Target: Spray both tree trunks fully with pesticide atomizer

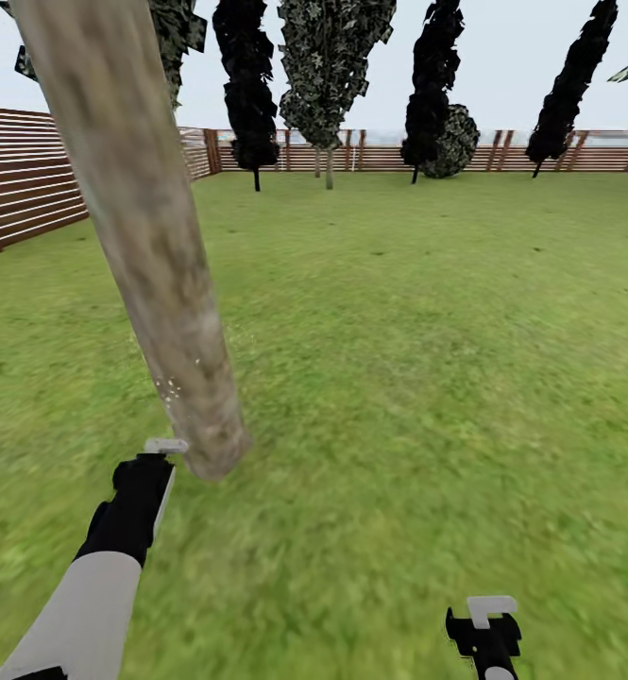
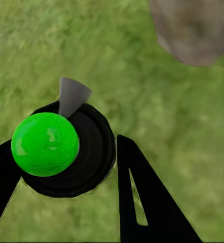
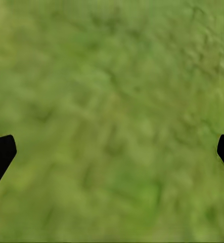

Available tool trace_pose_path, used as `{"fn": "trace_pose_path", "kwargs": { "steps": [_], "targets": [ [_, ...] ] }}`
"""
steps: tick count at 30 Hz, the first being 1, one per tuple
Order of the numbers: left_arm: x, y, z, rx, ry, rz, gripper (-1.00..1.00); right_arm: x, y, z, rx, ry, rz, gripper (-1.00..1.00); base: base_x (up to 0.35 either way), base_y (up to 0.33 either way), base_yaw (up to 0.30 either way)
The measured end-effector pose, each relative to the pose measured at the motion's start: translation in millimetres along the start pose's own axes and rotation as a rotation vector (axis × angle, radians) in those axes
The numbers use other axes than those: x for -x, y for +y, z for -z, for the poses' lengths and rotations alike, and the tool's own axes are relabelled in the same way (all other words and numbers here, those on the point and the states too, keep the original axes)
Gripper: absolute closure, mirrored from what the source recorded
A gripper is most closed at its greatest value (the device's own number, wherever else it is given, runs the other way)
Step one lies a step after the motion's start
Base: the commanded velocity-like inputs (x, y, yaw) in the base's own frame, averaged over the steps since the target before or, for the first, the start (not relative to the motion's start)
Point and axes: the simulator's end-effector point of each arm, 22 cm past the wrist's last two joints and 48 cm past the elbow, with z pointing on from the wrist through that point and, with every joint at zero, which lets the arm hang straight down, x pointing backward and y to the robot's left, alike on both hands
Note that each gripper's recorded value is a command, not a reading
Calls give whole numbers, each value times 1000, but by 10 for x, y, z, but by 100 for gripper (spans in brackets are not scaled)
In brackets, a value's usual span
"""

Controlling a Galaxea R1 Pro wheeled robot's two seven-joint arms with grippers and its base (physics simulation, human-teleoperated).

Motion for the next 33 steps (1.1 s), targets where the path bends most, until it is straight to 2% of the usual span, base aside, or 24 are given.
{"fn": "trace_pose_path", "kwargs": {
  "steps": [9,15,23,33],
  "targets": [
    [4,40,-12,4,-9,13,100,5,-6,-1,-2,-1,-1,-100,179,-242,21],
    [-72,110,-53,6,13,46,100,7,-5,-1,-2,-1,-1,-100,204,-222,257],
    [-56,105,-45,5,8,48,100,2,6,2,0,0,-1,-100,203,-213,277],
    [-48,102,-43,4,6,50,100,2,10,1,0,0,-1,-100,8,-275,277]
  ]
}}
